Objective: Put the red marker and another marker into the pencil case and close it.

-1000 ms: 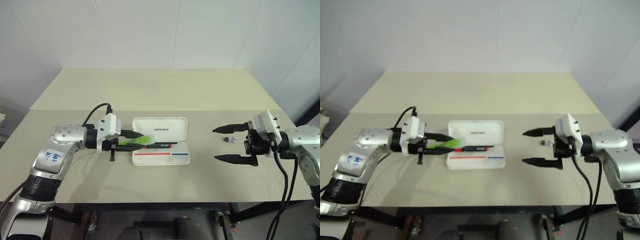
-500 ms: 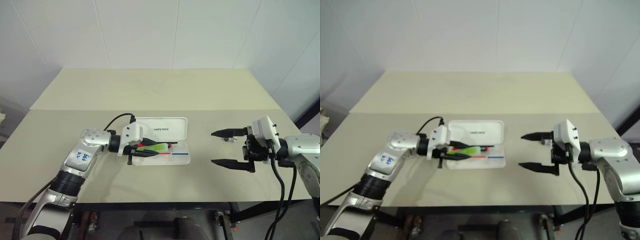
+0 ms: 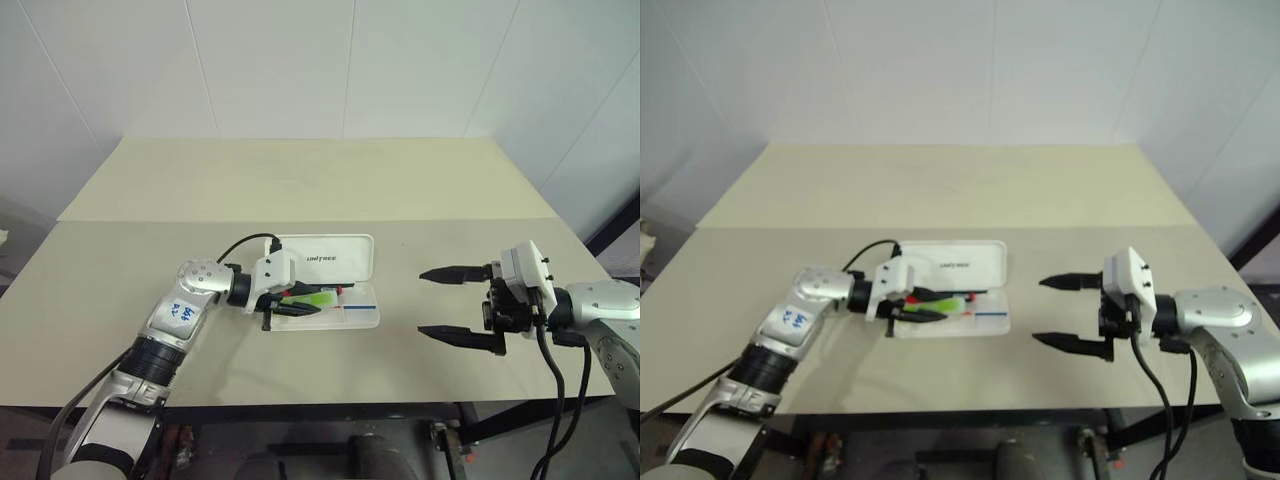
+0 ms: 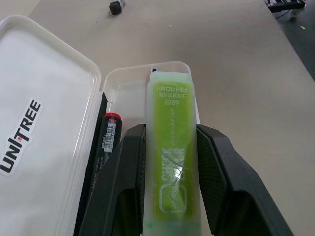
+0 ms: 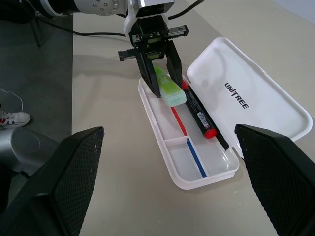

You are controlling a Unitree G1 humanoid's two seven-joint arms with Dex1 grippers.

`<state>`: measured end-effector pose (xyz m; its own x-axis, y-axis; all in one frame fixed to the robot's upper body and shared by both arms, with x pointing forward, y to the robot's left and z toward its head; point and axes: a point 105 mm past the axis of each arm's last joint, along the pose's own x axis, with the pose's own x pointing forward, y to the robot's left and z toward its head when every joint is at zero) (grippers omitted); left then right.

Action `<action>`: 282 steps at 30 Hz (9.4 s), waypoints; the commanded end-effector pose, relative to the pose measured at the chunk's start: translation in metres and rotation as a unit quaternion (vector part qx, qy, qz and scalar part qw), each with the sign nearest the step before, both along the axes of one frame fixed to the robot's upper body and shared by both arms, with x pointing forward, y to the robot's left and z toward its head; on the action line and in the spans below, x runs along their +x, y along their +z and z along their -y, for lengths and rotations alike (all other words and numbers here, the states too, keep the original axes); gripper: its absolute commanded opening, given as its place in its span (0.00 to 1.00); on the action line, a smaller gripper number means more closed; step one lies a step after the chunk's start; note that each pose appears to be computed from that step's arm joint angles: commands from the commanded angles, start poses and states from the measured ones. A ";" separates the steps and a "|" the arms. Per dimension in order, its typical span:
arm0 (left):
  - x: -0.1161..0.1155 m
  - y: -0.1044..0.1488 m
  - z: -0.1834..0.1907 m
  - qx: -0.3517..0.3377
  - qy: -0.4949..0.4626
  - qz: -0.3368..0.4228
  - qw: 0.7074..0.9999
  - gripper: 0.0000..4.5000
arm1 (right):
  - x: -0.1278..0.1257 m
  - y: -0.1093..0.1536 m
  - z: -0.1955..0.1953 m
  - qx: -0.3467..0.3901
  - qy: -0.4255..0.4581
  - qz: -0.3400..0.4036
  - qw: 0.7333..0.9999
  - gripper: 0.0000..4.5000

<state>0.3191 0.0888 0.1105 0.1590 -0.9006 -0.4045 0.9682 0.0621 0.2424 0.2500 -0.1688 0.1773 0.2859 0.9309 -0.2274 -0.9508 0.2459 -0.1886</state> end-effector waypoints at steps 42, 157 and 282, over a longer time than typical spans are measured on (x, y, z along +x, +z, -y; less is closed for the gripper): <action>-0.030 0.084 0.010 -0.114 -0.088 0.047 0.988 0.99 | 0.021 0.016 0.021 0.010 -0.026 0.025 0.999 1.00; -0.079 0.054 -0.076 -0.128 0.067 -0.013 0.989 1.00 | 0.077 -0.040 -0.082 -0.143 0.114 -0.002 0.983 0.08; 0.041 0.071 -0.072 -0.265 0.214 0.027 0.940 0.01 | 0.034 0.025 -0.006 0.030 -0.075 0.141 0.987 1.00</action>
